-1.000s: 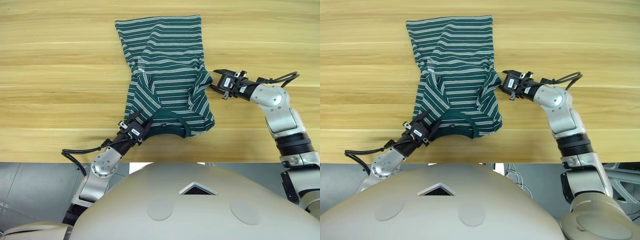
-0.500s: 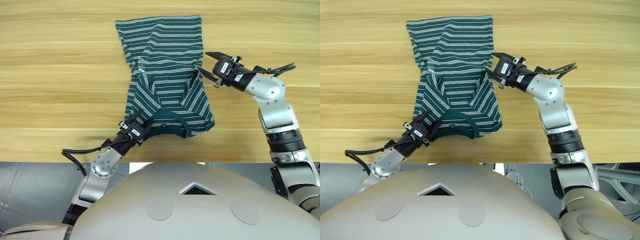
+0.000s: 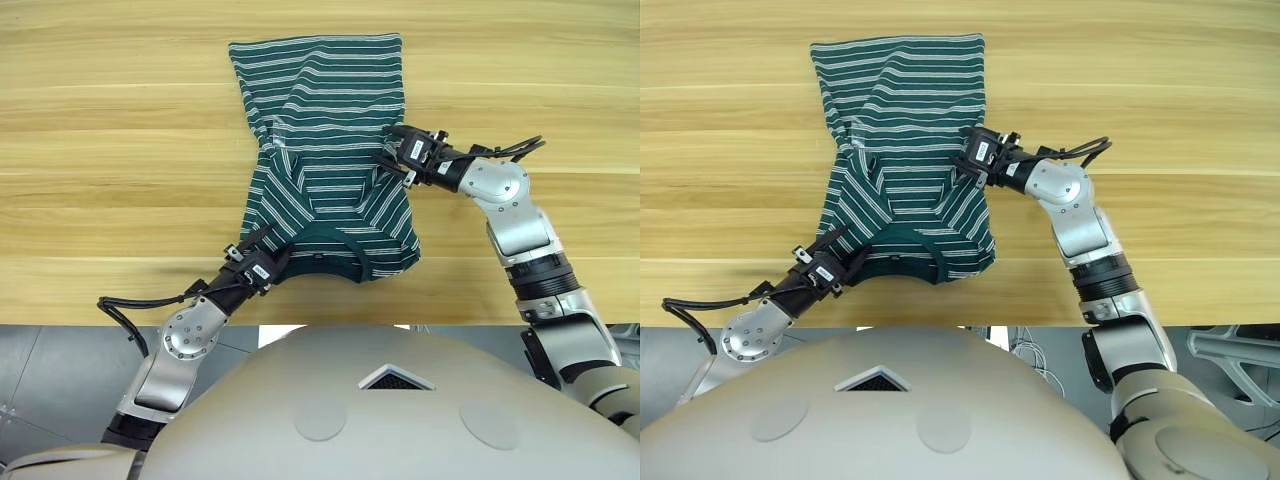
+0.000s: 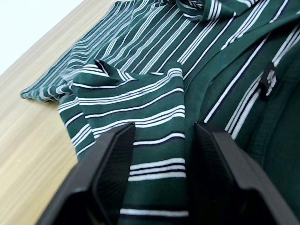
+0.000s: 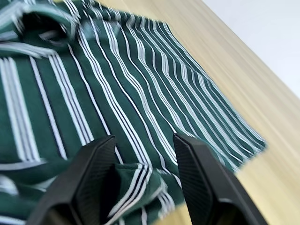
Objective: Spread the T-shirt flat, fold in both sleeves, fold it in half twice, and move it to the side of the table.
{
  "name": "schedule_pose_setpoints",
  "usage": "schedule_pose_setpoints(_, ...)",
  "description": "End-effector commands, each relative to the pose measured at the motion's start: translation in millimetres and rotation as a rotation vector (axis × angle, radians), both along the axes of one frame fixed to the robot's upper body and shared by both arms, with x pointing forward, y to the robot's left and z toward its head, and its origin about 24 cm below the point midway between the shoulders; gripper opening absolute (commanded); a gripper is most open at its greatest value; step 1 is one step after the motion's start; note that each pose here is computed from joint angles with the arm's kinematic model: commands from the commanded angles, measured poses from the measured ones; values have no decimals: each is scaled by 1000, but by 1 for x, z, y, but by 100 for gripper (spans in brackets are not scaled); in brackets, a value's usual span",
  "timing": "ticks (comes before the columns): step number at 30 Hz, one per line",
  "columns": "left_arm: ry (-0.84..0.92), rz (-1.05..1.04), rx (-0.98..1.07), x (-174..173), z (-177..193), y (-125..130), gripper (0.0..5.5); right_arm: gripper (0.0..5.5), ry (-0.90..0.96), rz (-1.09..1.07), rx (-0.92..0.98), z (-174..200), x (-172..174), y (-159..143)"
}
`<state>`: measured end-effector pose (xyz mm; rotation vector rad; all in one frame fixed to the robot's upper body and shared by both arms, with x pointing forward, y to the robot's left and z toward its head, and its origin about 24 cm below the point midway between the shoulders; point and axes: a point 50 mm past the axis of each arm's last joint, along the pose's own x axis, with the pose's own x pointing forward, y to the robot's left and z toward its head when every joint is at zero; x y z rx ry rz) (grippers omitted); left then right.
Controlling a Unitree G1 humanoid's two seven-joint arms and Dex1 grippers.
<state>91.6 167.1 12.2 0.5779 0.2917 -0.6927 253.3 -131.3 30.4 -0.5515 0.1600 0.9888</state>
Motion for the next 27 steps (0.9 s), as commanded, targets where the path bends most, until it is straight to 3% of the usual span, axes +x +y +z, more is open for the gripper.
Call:
schedule_pose_setpoints(1, 27, 4, 114, 3, -5, 17, 226, 227, -30, 44, 67, 5, 8, 9)
schedule_pose_setpoints(6, -56, 1, 46, 17, 11, 13, 226, 227, -91, 175, 209, 26, 0, 24)
schedule_pose_setpoints(11, -184, 59, -322, 31, 56, 1, 226, 227, -130, 148, 147, 34, 1, -15)
schedule_pose_setpoints(13, -244, 70, -516, 36, 84, 5, 226, 227, -133, 174, 87, 33, -8, -36)
schedule_pose_setpoints(15, -275, 33, -573, 36, 98, 16, 226, 227, -112, 217, 25, 29, -19, -52)
schedule_pose_setpoints(18, -283, -24, -319, 45, 94, 60, 277, 265, -30, 269, -81, 18, -36, -77)
schedule_pose_setpoints(22, -136, -79, 63, 56, 76, 134, 336, 343, 180, 427, -163, 5, -67, -95)
schedule_pose_setpoints(25, -42, -121, 228, 66, 68, 161, 336, 378, 219, 491, -181, -1, -74, -93)
schedule_pose_setpoints(27, -10, -193, 282, 71, 60, 158, 336, 378, 209, 530, -201, -4, -76, -86)
